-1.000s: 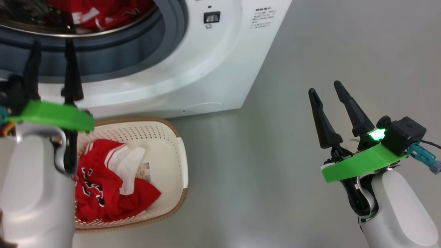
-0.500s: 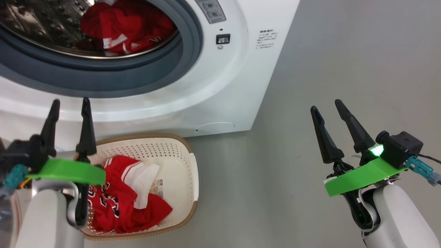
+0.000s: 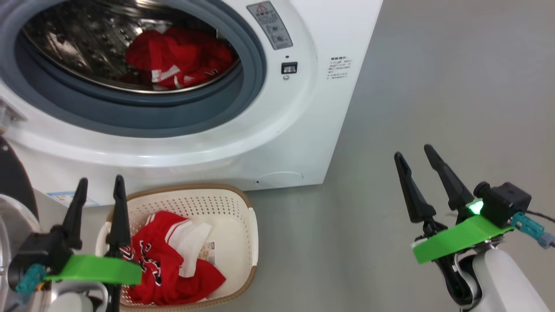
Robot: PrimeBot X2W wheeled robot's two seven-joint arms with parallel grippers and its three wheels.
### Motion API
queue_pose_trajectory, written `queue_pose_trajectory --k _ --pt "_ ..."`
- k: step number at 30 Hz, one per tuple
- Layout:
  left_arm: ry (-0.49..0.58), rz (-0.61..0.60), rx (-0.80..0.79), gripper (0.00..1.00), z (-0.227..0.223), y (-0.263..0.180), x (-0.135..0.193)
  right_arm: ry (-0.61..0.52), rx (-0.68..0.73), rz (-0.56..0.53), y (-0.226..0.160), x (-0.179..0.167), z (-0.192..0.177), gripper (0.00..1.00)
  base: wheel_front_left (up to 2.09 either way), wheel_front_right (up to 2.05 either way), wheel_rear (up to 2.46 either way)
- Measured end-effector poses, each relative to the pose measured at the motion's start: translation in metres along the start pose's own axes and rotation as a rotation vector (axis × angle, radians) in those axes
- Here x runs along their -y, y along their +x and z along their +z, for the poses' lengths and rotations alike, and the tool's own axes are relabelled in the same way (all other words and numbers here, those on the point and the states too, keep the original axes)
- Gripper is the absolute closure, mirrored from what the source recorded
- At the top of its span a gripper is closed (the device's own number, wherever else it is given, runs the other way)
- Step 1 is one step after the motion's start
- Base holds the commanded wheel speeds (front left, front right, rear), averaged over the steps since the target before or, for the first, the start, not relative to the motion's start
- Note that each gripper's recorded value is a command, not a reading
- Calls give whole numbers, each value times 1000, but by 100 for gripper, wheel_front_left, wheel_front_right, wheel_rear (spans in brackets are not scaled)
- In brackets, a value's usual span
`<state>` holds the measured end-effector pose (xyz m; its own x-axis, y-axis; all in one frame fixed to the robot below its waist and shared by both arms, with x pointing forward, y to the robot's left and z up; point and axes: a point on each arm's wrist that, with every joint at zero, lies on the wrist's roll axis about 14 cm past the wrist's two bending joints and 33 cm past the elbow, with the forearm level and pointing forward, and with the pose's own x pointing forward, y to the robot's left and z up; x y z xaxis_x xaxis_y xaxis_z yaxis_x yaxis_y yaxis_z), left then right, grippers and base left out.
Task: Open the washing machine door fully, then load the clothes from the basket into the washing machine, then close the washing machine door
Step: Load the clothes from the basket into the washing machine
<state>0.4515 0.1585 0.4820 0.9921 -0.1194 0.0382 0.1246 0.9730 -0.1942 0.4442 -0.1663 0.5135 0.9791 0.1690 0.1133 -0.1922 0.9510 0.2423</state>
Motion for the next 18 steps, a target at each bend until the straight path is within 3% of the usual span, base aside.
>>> queue_pose_trajectory --k 18 --pt "-23 70 37 0 16 -55 -6 -13 11 32 -20 -12 12 0 0 0 0"
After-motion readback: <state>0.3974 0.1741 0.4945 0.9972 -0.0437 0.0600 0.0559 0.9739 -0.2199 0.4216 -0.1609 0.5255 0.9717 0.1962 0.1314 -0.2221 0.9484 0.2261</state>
